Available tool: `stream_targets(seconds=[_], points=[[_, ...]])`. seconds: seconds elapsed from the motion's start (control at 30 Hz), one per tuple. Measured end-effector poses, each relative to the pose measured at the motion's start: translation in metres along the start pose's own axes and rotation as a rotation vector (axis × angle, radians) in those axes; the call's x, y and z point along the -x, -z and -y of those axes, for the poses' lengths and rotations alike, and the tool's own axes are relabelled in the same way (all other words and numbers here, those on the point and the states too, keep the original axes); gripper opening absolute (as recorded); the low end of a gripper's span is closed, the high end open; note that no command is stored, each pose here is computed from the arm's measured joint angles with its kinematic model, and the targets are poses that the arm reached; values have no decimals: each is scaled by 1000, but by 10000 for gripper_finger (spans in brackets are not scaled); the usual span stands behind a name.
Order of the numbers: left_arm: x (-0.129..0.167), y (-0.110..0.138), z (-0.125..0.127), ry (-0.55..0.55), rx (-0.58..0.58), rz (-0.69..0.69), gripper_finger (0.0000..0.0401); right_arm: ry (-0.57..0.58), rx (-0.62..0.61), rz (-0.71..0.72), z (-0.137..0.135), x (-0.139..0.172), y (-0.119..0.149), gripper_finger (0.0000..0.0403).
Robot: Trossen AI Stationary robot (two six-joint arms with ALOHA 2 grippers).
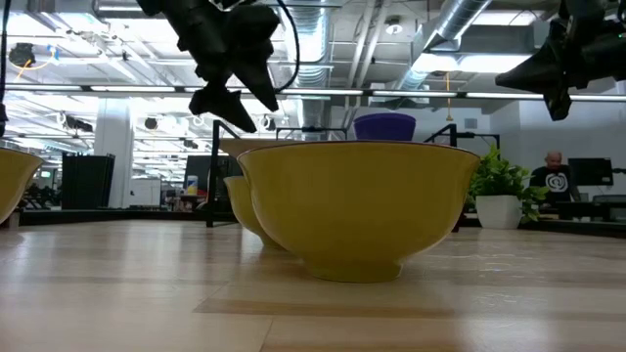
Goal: Pick & Place Mini bowls
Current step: Stack the blue bowl on the blue bowl on the shelf
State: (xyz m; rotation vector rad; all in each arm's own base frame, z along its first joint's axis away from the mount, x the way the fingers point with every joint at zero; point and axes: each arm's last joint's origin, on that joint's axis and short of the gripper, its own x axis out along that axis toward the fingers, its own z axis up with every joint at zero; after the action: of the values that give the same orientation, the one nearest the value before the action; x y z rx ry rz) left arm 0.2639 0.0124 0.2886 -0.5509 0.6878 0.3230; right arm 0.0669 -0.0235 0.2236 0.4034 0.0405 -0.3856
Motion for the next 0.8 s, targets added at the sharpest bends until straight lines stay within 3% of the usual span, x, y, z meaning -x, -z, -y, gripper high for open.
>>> stream_targets(seconds=[0.43, 0.8], points=[[-50, 10, -9, -128, 248, -110, 285, 0, 0, 0, 0, 0, 0, 0], [-57, 8, -16, -173, 300, -93, 285, -1, 0, -1, 0, 0, 0, 0]])
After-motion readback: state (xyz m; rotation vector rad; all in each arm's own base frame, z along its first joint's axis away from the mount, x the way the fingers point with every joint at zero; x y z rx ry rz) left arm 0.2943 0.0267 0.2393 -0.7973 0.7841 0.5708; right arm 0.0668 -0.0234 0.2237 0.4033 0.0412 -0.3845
